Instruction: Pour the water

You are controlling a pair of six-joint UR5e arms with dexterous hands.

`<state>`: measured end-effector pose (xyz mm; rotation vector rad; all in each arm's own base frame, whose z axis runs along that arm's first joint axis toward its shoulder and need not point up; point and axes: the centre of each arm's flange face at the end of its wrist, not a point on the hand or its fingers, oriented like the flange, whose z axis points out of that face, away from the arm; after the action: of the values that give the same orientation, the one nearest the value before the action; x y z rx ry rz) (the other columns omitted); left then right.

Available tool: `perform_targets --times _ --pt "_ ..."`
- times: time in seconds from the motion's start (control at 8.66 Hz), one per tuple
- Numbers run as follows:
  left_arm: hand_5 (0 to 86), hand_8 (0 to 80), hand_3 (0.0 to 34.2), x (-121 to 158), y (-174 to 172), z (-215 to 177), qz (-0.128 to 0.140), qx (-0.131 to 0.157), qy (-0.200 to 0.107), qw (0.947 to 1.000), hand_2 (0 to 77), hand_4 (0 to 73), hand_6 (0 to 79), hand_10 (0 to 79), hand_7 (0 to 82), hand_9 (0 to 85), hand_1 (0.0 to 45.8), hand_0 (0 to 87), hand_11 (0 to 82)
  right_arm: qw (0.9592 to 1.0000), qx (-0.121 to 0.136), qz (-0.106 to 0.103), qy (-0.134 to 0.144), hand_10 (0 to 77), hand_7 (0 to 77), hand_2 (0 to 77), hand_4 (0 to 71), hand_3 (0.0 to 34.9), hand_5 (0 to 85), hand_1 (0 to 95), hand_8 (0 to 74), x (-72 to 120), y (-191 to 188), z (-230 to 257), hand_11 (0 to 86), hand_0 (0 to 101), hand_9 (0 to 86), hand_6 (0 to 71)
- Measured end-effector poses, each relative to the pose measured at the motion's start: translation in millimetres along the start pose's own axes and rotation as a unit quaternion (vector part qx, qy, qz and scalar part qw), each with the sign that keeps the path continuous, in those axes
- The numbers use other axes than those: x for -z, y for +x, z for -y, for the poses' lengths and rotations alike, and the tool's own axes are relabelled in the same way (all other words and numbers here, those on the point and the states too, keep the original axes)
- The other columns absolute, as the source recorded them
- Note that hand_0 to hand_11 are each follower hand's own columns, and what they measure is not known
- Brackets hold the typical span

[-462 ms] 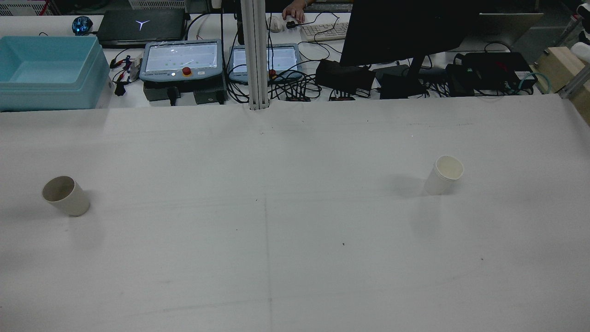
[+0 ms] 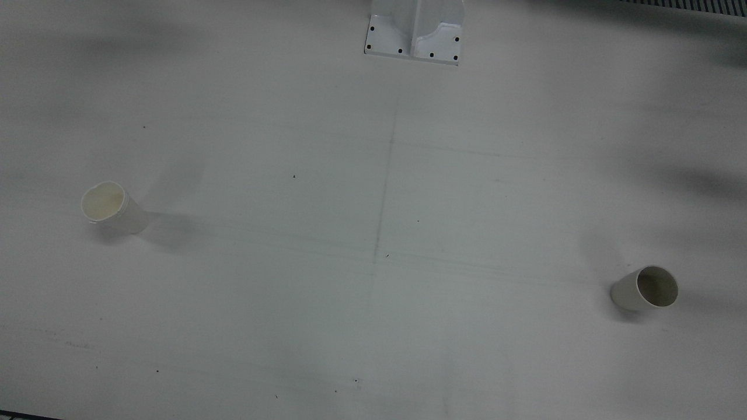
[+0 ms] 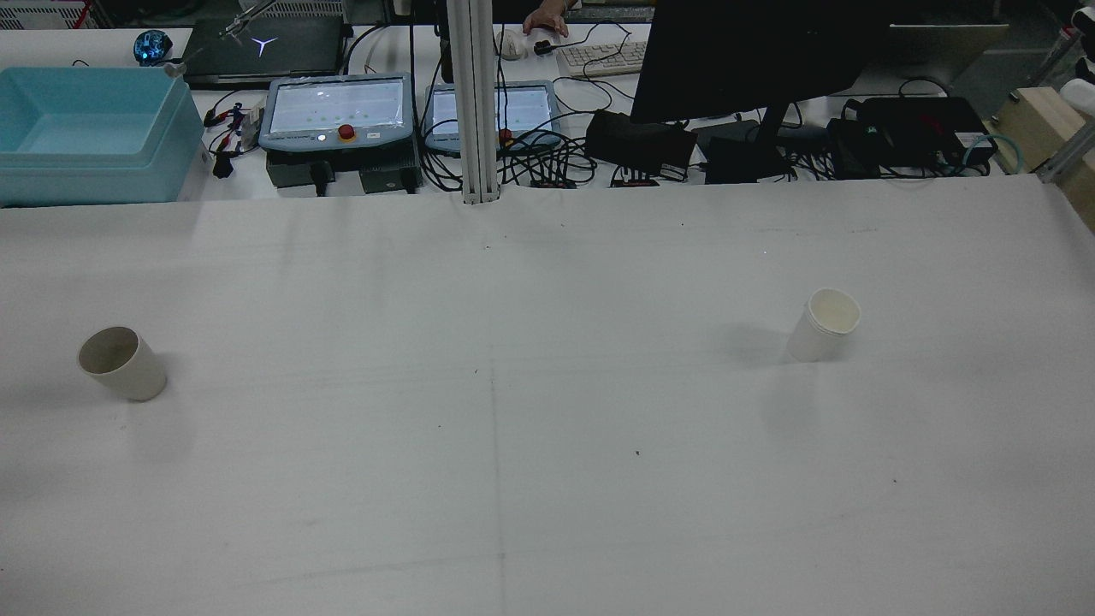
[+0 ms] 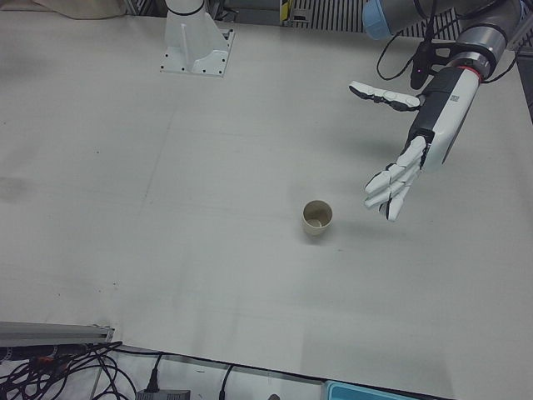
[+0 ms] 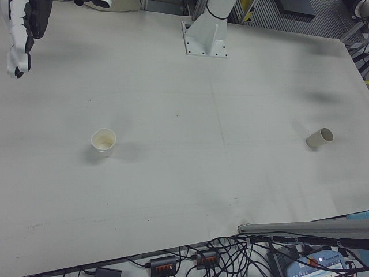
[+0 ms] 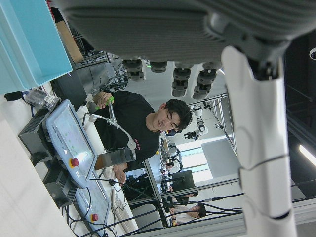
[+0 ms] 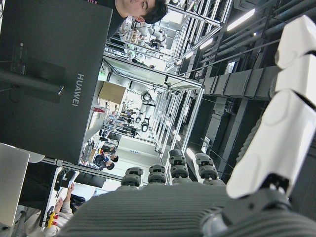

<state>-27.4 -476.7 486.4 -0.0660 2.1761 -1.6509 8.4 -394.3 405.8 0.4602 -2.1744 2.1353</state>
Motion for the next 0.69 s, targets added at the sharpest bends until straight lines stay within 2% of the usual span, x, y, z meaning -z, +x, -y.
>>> perform_targets --times 0.35,0.46,0.58,0.69 --pt "10.4 3.3 0.3 4 2 -2 0.001 -0.005 0.007 1.0000 1.1 17.4 8.7 6.0 15.3 4.9 18.0 59.9 12.0 0.9991 0.023 0.035 0.009 3.8 13.6 18.5 7.1 0.0 9.3 14.7 3.3 -15.4 -25 17 6.5 46 7.6 8.2" --pt "9.8 3.3 0.2 8 6 -3 -0.002 -0.010 0.007 0.9999 1.1 17.4 7.6 6.0 13.6 4.9 18.0 59.9 12.0 0.9986 0.025 0.046 0.000 3.8 13.6 18.5 4.4 0.0 9.3 14.7 4.9 -26.2 -25 21 7.6 46 7.6 8.2" --pt "9.8 3.3 0.2 12 12 -2 -0.008 -0.020 0.008 0.9997 1.6 18.0 7.6 6.0 11.4 4.4 18.0 59.9 12.0 0.9982 0.025 0.052 -0.011 3.8 11.4 18.5 3.8 0.0 6.0 14.7 2.7 -35.4 -24 24 8.2 46 7.6 6.5" --pt "8.2 2.2 0.0 14 21 3 -0.019 -0.038 0.004 0.9991 1.1 17.4 7.6 6.0 11.4 4.4 16.9 59.9 12.0 0.9980 0.026 0.055 -0.018 4.4 7.6 18.5 6.0 0.0 6.0 17.5 3.3 -40.8 -24 25 7.6 47 6.0 5.4"
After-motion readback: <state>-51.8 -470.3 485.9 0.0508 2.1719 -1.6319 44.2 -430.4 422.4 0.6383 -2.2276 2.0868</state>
